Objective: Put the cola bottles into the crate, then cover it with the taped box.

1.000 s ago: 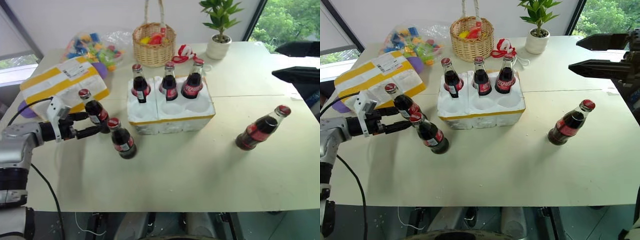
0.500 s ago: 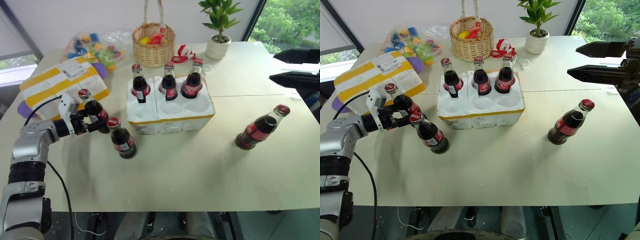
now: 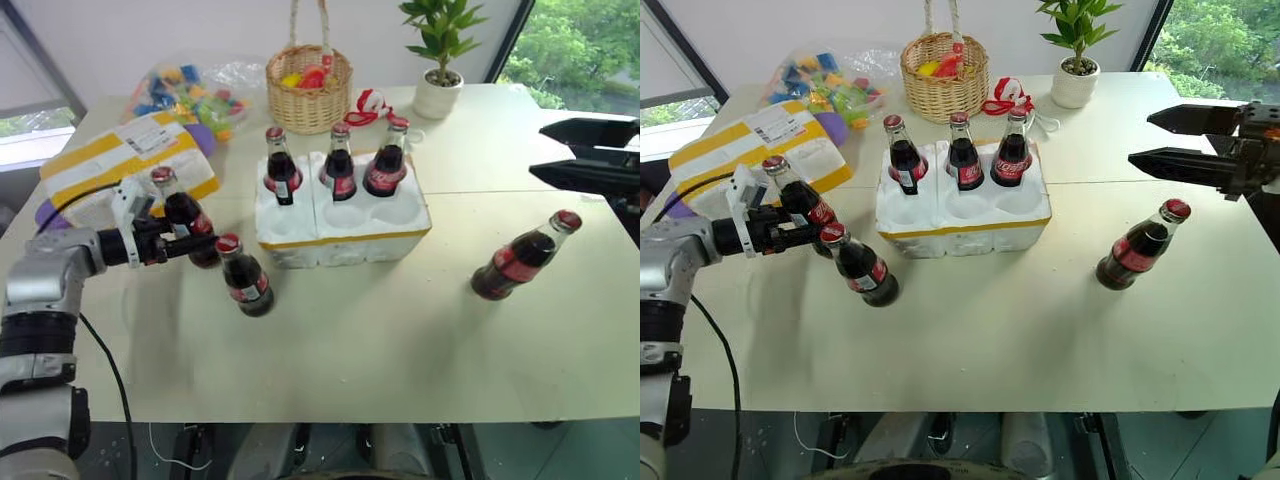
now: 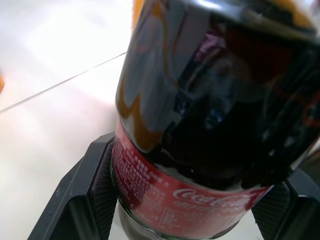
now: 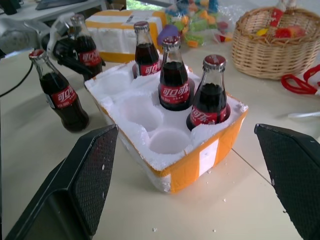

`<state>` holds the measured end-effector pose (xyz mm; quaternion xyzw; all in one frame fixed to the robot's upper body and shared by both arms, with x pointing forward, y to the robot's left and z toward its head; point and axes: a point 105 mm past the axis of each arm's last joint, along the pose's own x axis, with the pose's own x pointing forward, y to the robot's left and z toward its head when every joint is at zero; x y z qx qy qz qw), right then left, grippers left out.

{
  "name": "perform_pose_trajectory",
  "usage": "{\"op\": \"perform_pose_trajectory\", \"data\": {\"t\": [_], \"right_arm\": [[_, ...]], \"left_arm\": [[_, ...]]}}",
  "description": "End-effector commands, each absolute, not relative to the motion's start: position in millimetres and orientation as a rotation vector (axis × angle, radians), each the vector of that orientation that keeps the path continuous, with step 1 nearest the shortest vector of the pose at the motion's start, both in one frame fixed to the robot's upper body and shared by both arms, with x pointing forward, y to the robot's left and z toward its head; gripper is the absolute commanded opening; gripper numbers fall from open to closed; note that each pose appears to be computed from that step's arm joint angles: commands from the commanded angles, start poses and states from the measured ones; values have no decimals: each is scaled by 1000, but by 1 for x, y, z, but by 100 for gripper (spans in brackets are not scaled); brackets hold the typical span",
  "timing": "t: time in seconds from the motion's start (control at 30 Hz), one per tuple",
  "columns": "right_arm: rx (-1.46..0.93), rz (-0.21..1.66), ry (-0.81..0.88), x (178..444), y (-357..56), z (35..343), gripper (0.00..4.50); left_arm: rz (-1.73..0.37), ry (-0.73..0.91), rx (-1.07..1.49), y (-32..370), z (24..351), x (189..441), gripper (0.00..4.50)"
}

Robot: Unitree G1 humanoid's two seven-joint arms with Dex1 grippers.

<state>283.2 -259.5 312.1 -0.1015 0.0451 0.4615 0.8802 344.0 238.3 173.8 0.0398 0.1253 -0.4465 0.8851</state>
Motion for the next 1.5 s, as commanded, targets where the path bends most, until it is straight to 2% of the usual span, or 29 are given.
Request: {"op": "perform_pose_trajectory", "data": {"t": [0.03,0.3,0.57,1.0,1.27,1.43,1.5], "right_arm": [[-243,951,13,277,-260,327,450],[-228,912,4,272,-265,320,450],[-214,837,7,259,-275,315,450],[-180,755,11,248,-285,307,450],[-176,757,10,253,-283,306,450],[-178,764,8,259,-281,305,450],[-182,764,7,262,-280,305,450]], "left_arm": [[-1038,119,144,222,231,342,286],[-1256,50,184,177,277,352,286],[-1382,42,236,144,283,367,286],[-1492,89,240,114,250,368,286],[-1398,152,348,124,212,379,286],[-1345,156,324,125,202,386,286],[-1326,152,311,125,201,388,392]]}}
